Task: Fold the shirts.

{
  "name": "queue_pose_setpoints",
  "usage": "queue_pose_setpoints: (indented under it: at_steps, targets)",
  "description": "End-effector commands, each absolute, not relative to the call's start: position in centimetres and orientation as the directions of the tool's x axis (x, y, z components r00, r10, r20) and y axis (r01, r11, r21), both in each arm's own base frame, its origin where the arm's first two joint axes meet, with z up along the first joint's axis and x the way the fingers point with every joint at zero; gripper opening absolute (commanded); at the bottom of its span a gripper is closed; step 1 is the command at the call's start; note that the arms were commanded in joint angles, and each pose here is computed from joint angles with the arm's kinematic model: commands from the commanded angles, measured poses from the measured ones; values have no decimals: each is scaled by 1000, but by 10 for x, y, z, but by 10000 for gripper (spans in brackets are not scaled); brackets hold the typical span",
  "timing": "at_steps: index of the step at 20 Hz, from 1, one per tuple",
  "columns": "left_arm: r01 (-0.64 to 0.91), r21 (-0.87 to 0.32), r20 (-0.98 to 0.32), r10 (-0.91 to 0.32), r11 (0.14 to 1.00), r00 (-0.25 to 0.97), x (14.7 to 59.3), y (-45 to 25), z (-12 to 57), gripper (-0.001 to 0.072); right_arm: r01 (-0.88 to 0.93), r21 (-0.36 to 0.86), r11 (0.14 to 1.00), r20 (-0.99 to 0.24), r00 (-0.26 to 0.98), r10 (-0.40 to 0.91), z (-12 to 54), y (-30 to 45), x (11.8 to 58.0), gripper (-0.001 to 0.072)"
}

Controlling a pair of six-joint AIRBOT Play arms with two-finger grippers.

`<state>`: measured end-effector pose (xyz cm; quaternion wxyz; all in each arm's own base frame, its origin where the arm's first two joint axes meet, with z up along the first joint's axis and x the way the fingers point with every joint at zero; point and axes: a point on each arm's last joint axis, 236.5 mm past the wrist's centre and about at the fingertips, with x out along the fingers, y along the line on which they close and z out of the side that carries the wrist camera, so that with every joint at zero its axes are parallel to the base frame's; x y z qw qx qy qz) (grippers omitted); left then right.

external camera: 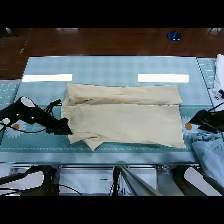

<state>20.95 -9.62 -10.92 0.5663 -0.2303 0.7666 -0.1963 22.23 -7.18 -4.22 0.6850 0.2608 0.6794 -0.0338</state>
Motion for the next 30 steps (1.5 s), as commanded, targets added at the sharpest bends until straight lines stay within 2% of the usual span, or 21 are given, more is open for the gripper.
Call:
queue_pose_setpoints:
  at_steps: [1, 5, 8, 12, 14, 15, 16, 17, 20, 22, 24, 27, 30]
  targets:
    - [-123, -571, -775, -583, 811, -245, 210, -92, -108, 36, 462, 372, 805, -908, -2, 420, -68, -52, 185, 573]
    - [-118, -578, -774, -589, 807, -235, 212, -88, -108, 36, 472, 363, 804, -901, -44, 432, -83, -44, 168, 573]
    - [-123, -579, -774, -591, 806, -228, 213, -85, -108, 36, 483, 376, 791, -897, -26, 442, -90, -39, 169, 571]
    - [-123, -584, -772, -596, 802, -222, 214, -87, -108, 36, 545, 427, 721, -864, 10, 504, -106, -14, 165, 565]
    - [-115, -610, -758, -619, 784, -205, 218, -92, -104, 36, 579, 449, 680, -849, 39, 527, -117, -1, 164, 489]
    - [-113, -616, -755, -625, 780, -199, 220, -94, -103, 36, 609, 445, 656, -854, 69, 516, -121, -3, 169, 406]
    - [-93, -622, -754, -627, 777, -194, 222, -94, -102, 36, 632, 444, 636, -859, 98, 502, -122, -6, 176, 248]
    - [-85, -621, -758, -625, 779, -187, 225, -93, -101, 36, 644, 469, 604, -848, 138, 512, -119, -4, 185, 36]
    - [-51, -641, -757, -642, 766, -121, 245, -90, -83, 36, 510, 661, 550, -728, 258, 635, -85, 23, 217, 20]
    - [2, -679, -734, -679, 734, -36, 268, -91, -49, 36, 392, 755, 527, -648, 319, 692, -44, 33, 236, 20]
    - [74, -697, -709, -700, 714, 81, 294, -81, 3, 36, 285, 779, 559, -626, 416, 659, 0, 25, 259, 20]
    - [124, -687, -676, -692, 716, 253, 326, -64, 68, 36, 175, 813, 556, -517, 655, 551, 73, 4, 309, 19]
    - [158, -711, -599, -708, 685, 375, 359, -72, 94, 35, 151, 793, 590, -496, 723, 481, 97, -15, 330, 19]
